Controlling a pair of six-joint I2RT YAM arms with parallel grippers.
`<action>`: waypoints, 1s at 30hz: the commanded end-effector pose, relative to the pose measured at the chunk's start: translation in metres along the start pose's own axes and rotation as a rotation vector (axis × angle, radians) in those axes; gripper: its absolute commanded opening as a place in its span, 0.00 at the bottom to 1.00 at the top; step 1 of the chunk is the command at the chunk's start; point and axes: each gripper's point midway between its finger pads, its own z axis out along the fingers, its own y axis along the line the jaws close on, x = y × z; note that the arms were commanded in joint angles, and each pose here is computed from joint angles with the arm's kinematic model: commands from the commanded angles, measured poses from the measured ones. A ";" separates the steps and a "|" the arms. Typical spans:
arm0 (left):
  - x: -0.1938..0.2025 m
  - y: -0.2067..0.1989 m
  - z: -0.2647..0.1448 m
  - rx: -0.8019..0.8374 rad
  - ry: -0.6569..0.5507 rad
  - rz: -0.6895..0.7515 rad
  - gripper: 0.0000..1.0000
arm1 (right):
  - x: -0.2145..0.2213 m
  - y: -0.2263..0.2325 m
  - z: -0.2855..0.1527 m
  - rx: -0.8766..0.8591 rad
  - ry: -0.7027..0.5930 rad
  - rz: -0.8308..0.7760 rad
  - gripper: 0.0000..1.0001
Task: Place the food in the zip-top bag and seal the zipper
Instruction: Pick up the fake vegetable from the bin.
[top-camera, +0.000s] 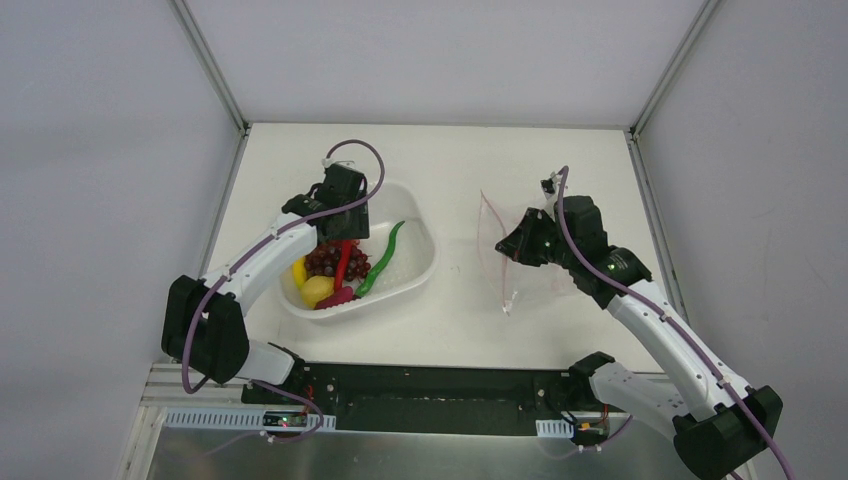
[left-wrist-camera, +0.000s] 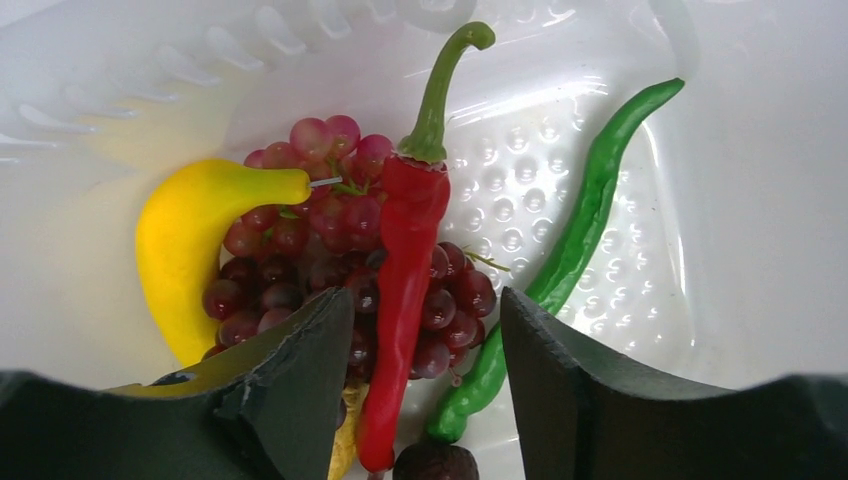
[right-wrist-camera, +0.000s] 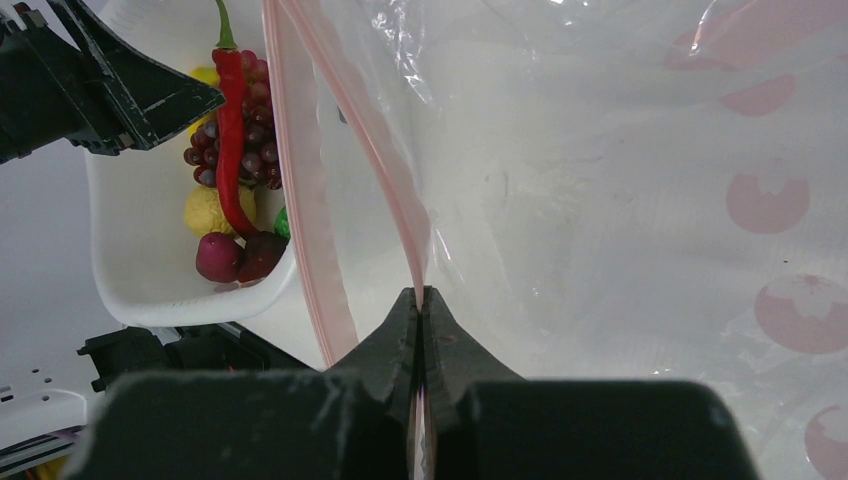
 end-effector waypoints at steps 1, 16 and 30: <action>-0.001 0.012 0.008 -0.060 0.004 0.033 0.56 | -0.004 0.008 0.000 -0.039 -0.015 0.006 0.00; 0.023 0.010 0.030 -0.075 0.082 0.034 0.25 | -0.004 0.010 0.002 -0.053 -0.012 0.015 0.00; 0.021 0.006 0.020 -0.029 0.065 0.031 0.00 | -0.004 0.012 0.001 -0.062 -0.017 0.034 0.00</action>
